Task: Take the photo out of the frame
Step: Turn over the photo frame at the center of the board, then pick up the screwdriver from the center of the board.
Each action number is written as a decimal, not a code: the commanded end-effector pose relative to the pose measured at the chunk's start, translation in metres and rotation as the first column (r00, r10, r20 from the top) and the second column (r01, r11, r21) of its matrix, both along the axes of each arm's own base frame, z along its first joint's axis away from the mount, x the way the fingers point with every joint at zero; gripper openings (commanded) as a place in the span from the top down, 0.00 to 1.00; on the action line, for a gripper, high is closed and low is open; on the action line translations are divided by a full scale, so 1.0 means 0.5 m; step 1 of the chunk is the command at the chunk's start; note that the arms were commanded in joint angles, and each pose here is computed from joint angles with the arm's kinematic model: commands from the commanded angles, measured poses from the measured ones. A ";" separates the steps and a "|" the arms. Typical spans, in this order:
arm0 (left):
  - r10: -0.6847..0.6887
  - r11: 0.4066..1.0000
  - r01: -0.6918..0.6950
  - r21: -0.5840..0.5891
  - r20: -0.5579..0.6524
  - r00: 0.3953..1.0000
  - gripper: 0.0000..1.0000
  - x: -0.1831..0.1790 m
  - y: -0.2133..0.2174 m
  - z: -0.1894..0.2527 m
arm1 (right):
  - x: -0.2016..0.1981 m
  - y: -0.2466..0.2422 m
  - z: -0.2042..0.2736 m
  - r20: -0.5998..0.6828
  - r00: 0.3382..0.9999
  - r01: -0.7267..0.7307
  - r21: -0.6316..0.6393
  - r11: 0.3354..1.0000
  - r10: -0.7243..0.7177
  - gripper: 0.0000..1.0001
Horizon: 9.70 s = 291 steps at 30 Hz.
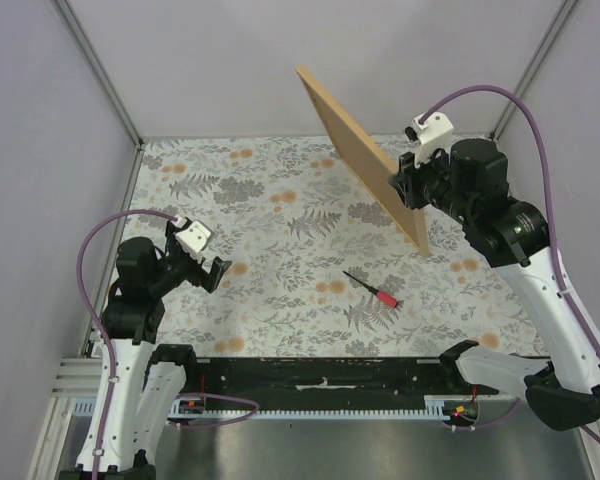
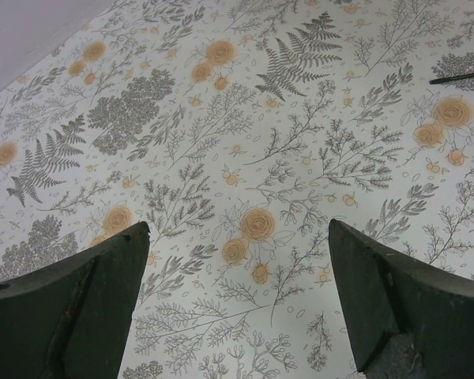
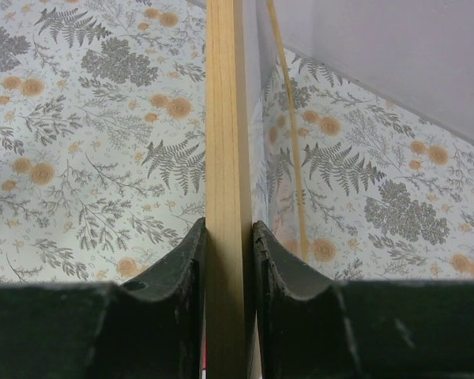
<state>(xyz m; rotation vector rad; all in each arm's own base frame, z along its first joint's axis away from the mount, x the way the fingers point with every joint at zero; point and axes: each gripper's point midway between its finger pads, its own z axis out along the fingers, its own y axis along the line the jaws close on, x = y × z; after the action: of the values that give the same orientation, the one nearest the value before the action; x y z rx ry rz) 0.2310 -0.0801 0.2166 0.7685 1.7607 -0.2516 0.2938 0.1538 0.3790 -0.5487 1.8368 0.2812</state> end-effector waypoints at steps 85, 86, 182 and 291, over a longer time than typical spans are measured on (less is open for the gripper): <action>-0.047 0.998 0.049 -0.033 0.033 0.998 0.00 -0.012 -0.015 0.023 | 0.095 -0.265 -0.440 -0.333 0.904 0.279 -0.021 0.960 -0.270 1.00; -0.047 0.998 0.048 -0.033 0.032 0.998 0.00 -0.012 -0.015 0.021 | 0.099 -0.257 -0.448 -0.340 0.903 0.271 -0.021 0.962 -0.262 1.00; -0.369 0.927 0.370 -0.062 0.034 0.929 0.00 -0.030 -0.091 0.104 | -0.213 0.045 -0.407 -0.527 0.646 -0.746 -0.279 0.605 0.553 1.00; -0.903 0.385 0.599 -0.702 -0.151 0.403 0.98 -0.031 -0.418 0.283 | -0.146 0.168 -0.149 0.427 0.636 -0.569 -0.304 0.764 0.643 0.04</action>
<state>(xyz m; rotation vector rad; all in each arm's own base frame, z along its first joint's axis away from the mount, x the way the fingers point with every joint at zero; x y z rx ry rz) 0.2358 -0.2979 0.3143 1.0924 1.6402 -1.6996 0.2121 0.2382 0.2878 -1.3295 1.1309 0.4231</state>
